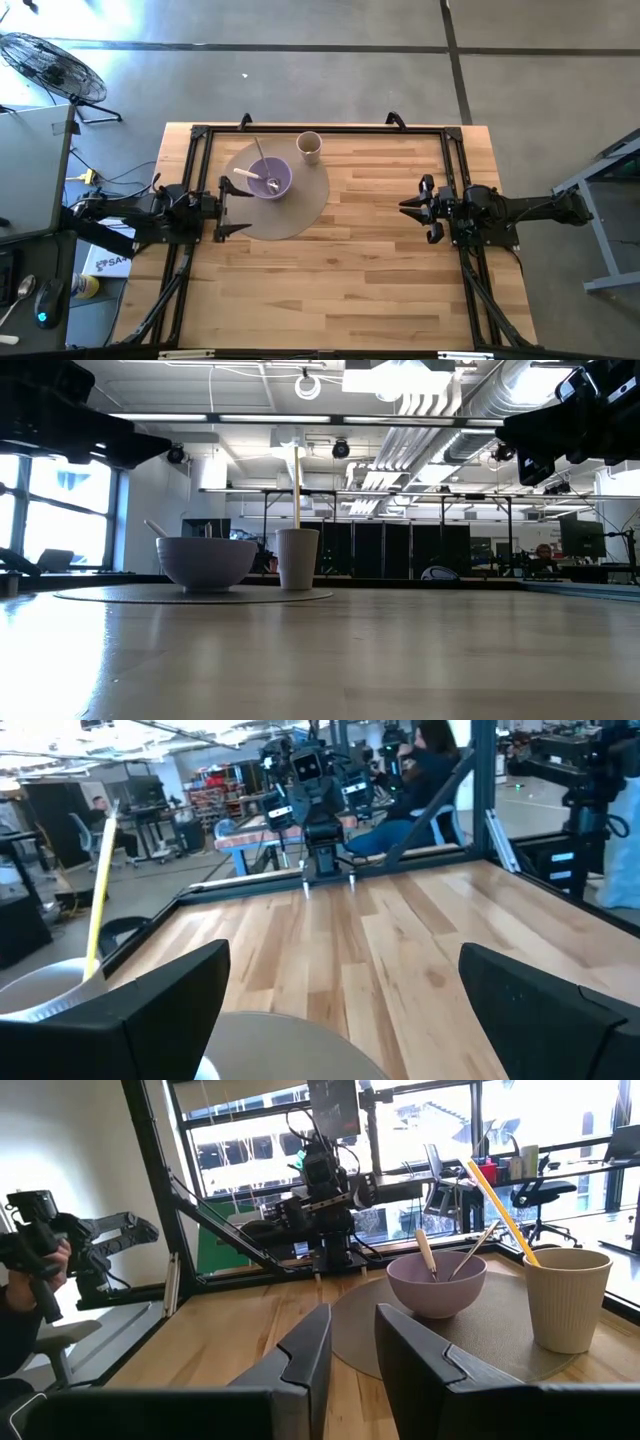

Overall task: Pick & Place Utensil
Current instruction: Return to Home Position

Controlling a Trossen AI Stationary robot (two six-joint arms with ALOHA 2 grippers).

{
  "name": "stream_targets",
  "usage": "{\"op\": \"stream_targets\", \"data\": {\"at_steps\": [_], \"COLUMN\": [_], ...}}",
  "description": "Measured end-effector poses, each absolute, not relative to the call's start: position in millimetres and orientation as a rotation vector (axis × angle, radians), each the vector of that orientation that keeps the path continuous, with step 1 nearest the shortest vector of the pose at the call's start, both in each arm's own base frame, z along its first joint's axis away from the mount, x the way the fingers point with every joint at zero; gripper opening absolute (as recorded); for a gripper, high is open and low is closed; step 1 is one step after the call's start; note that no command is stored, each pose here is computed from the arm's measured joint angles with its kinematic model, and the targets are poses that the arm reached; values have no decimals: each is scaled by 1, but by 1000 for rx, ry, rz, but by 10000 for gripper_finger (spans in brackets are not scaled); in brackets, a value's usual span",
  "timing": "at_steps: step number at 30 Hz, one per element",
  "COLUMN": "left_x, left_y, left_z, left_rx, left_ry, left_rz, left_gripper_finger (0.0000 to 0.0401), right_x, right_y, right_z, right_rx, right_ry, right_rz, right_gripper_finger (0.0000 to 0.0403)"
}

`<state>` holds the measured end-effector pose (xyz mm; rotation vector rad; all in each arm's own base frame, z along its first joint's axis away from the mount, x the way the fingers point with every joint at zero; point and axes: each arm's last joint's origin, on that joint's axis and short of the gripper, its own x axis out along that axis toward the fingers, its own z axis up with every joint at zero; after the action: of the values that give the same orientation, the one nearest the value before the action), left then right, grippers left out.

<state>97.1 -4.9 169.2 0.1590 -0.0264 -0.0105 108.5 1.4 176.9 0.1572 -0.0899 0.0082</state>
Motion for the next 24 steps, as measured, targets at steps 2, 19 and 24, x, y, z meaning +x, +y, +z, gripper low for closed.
{"op": "stream_targets", "data": {"at_steps": [2,19,24], "left_x": [97,97,97], "left_y": [-5,-5,-5], "left_z": [169,169,169], "left_rx": [159,99,98], "left_ry": [-27,-25,-25], "left_rz": [-6,-25,-24], "left_gripper_finger": [387,387,387], "right_x": [109,109,109], "right_y": [1,1,1], "right_z": [177,177,177], "right_rx": [157,157,157], "right_ry": [-90,-90,-90], "right_rz": [8,9,8], "right_gripper_finger": [75,75,74]}}
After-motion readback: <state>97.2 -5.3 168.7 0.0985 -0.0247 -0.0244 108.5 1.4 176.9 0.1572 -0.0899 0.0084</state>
